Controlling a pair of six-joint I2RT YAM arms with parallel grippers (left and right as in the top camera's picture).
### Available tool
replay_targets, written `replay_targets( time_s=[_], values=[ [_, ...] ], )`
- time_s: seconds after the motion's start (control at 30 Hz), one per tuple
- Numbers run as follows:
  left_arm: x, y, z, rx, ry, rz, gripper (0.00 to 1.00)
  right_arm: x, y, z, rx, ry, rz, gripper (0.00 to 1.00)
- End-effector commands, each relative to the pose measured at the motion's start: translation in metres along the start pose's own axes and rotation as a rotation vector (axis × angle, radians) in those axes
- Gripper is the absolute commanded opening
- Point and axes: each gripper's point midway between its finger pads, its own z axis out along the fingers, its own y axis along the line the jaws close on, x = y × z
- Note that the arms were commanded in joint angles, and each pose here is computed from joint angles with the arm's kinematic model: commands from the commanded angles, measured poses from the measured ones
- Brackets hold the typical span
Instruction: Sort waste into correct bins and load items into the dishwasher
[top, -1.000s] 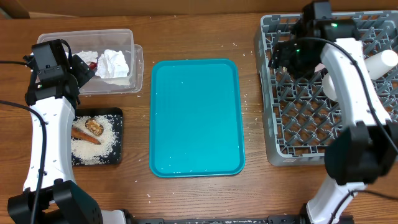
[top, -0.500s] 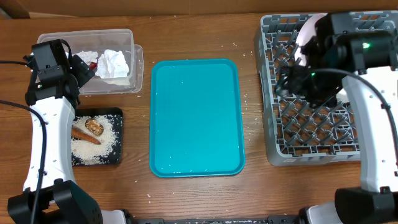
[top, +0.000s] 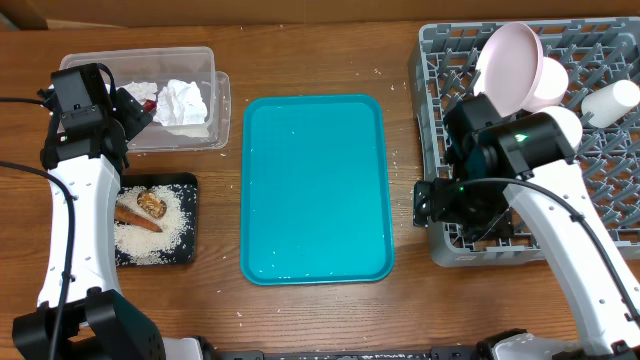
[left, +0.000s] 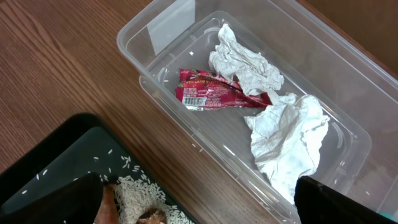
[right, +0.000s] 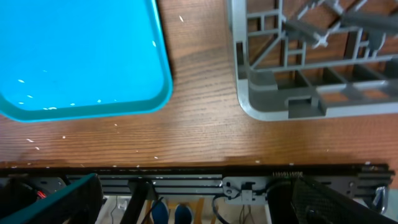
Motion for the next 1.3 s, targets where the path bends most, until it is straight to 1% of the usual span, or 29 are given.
replay_targets(
  time_s=[0.0,0.2,0.5,0.6,0.67,0.73,0.9,0.97,1.1,1.27],
  values=[
    [-0.001,-0.001,0.002,0.000,0.002,-0.016,1.00,0.004,0.000,0.007,0.001,0.023,0.037,1.00],
    [-0.001,-0.001,0.002,0.000,0.002,-0.016,1.00,-0.010,0.006,0.008,-0.023,-0.027,0.028,1.00],
    [-0.001,-0.001,0.002,0.000,0.002,-0.016,1.00,-0.006,0.004,0.008,-0.011,-0.013,0.030,1.00],
    [-0.001,-0.001,0.002,0.000,0.002,-0.016,1.00,-0.011,0.005,0.008,-0.015,-0.031,0.027,1.00],
    [-0.001,-0.001,0.002,0.000,0.002,-0.016,1.00,-0.024,0.005,0.007,-0.010,-0.090,0.019,1.00],
    [-0.001,-0.001,0.002,0.000,0.002,-0.016,1.00,-0.040,0.011,0.000,-0.034,-0.183,-0.027,1.00],
    [-0.001,-0.001,0.002,0.000,0.002,-0.016,1.00,-0.066,0.029,-0.035,-0.123,-0.423,-0.154,1.00],
    [-0.001,-0.001,0.002,0.000,0.002,-0.016,1.00,-0.065,0.029,-0.050,-0.143,-0.488,-0.162,1.00],
    [-0.001,-0.001,0.002,0.000,0.002,-0.016,1.00,-0.053,0.022,-0.066,-0.159,-0.554,-0.178,1.00],
    [-0.001,-0.001,0.002,0.000,0.002,-0.016,1.00,-0.043,0.003,-0.056,-0.174,-0.620,-0.146,1.00]
  ],
)
